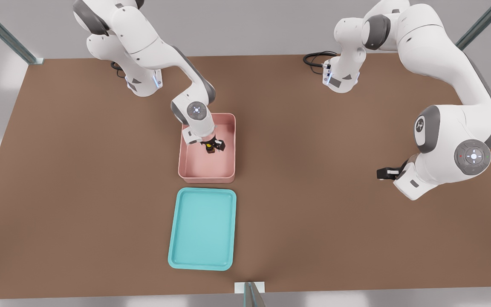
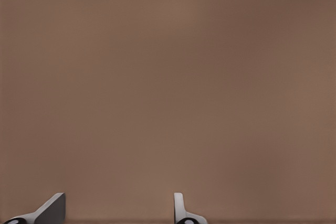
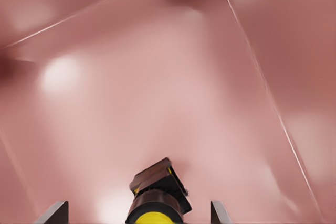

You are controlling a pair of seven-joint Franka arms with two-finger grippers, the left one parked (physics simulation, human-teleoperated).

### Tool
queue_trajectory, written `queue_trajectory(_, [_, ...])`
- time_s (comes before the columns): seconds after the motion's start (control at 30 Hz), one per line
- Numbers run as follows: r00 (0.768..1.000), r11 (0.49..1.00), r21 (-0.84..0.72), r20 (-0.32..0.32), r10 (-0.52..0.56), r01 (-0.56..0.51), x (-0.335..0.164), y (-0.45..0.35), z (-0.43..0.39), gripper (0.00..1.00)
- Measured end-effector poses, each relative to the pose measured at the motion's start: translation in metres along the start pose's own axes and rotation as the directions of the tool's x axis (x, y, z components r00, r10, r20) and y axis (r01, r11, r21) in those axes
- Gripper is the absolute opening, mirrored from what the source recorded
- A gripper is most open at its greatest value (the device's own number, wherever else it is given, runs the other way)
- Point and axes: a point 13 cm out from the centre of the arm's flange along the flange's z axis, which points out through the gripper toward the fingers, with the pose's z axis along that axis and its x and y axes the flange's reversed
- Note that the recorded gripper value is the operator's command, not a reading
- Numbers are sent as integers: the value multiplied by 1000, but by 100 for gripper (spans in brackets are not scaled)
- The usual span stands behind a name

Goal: The left arm remains still, and the right arm places the button from the box into the tray

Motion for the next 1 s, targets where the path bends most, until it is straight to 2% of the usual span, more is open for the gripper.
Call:
queue_trajectory(0.17, [999, 999, 6, -2, 41, -41, 3, -8, 5, 100])
queue_trajectory(0.2, [999, 999, 6, -2, 48, -48, 3, -8, 5, 95])
queue_trajectory(0.23, [998, 998, 5, -2, 55, -55, 3, -8, 6, 80])
queue_trajectory(0.27, [998, 998, 4, -1, 63, -63, 3, -8, 6, 74])
queue_trajectory(0.33, [997, 997, 1, -1, 77, -77, 2, -7, 6, 68])
queue_trajectory(0.4, [996, 996, -1, 0, 90, -90, 2, -7, 6, 58])
queue_trajectory(0.57, [993, 993, -5, 2, 117, -117, 2, -6, 5, 40])
queue_trajectory(0.7, [991, 991, -22, 7, 135, -135, -1, -2, -6, 40])
queue_trajectory(0.83, [987, 983, -95, 38, 159, -154, -20, 22, -68, 40])
queue_trajectory(0.9, [979, 969, -167, 60, 193, -180, -52, 53, -130, 40])
queue_trajectory(1.0, [947, 928, -242, 80, 310, -283, -147, 72, -208, 41])
